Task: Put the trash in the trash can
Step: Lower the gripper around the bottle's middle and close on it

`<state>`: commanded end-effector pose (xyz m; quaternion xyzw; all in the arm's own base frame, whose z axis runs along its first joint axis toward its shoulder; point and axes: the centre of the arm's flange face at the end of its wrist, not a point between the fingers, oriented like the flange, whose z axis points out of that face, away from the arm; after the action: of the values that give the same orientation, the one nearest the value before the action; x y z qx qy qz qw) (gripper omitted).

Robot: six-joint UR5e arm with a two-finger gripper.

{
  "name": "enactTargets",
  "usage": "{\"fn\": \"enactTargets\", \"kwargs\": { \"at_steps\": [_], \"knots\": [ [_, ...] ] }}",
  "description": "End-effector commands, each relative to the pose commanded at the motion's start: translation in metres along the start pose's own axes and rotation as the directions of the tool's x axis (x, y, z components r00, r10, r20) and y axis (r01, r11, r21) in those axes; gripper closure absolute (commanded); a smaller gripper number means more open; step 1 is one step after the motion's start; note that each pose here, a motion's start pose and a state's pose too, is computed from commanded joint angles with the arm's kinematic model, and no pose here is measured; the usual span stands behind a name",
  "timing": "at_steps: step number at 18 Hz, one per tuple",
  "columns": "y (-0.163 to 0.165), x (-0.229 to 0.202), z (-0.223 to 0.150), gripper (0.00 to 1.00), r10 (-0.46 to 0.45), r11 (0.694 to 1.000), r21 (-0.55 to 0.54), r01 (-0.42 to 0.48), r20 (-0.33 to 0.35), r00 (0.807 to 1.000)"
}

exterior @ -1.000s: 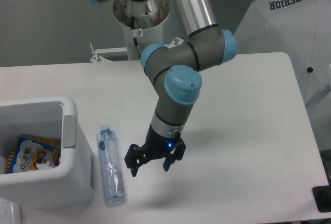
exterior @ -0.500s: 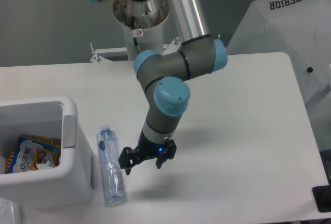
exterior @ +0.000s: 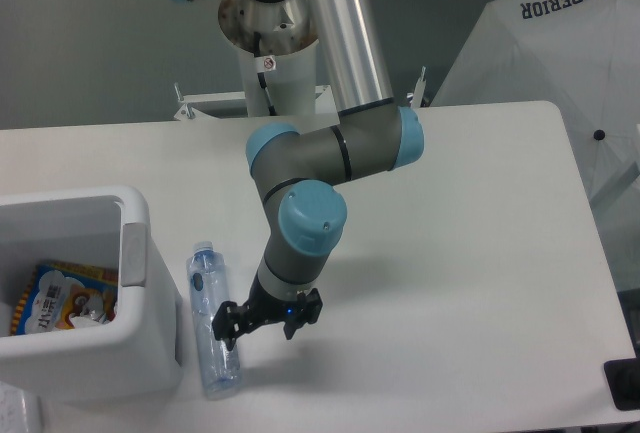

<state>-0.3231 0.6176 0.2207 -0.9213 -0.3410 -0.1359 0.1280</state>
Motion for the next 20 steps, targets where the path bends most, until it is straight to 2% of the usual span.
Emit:
{"fn": "enactTargets", "kwargs": {
  "at_steps": [7,20],
  "knots": [
    [0.004,0.020,0.021,0.00,0.036,0.999,-0.026,-0.036,-0.004,0.999],
    [0.003,0.019,0.031,0.00,0.038,0.999,-0.029,-0.038,0.001,0.999]
  ]
}}
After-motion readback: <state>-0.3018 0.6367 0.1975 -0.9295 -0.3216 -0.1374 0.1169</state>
